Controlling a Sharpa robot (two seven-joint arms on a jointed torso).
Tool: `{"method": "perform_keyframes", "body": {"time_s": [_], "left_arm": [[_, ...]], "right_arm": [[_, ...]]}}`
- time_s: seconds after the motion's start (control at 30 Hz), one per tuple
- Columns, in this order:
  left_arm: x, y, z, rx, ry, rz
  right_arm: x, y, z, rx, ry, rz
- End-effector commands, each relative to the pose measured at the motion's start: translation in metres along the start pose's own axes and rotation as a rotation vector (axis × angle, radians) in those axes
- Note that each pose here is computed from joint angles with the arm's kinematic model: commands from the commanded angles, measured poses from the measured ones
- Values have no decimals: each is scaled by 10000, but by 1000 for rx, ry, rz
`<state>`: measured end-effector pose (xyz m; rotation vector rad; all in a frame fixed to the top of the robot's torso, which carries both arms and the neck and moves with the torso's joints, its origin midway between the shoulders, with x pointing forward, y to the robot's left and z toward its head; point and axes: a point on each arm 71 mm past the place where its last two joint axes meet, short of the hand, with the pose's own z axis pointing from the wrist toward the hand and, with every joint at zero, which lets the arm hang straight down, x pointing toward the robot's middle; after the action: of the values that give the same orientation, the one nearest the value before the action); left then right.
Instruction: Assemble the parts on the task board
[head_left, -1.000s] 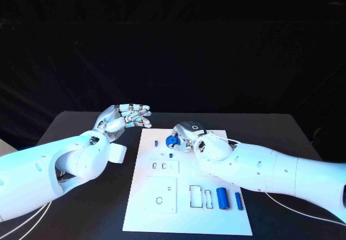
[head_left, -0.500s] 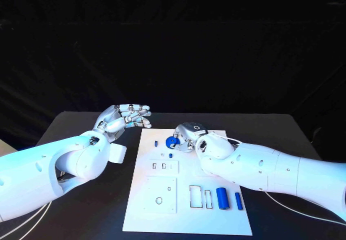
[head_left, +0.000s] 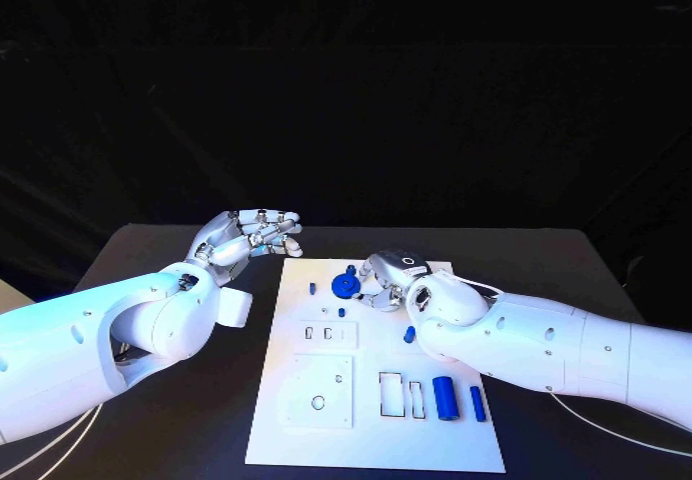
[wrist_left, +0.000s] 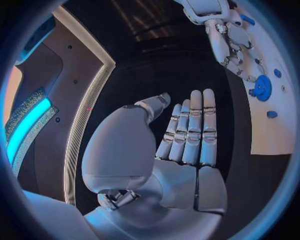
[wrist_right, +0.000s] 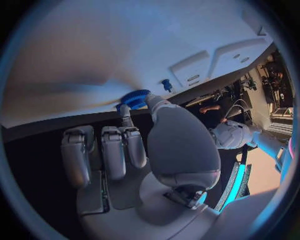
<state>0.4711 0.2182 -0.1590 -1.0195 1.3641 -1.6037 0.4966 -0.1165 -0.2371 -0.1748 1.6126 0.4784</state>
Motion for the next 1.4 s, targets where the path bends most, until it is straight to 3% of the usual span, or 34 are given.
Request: {"method": "perform_keyframes", "body": {"time_s": [0.03, 0.37, 0.6, 0.83, 1.0, 1.4], "left_arm": [[3, -16, 1, 10, 12, -3], [-27, -18, -10, 9, 6, 0], [-33, -19, -19, 8, 8, -1], [-45, -18, -26, 7, 10, -3], [-49, -17, -28, 6, 10, -3], [-55, -13, -26, 5, 10, -4]], "right_arm": [[-73, -43, -62, -14, -31, 38], [-545, -472, -380, -33, -111, 248], [-718, -930, -637, -9, -84, 299], [-698, -1249, -819, 11, -43, 245], [-630, -1394, -874, 35, -17, 221], [-424, -1484, -799, 72, 16, 193]]}}
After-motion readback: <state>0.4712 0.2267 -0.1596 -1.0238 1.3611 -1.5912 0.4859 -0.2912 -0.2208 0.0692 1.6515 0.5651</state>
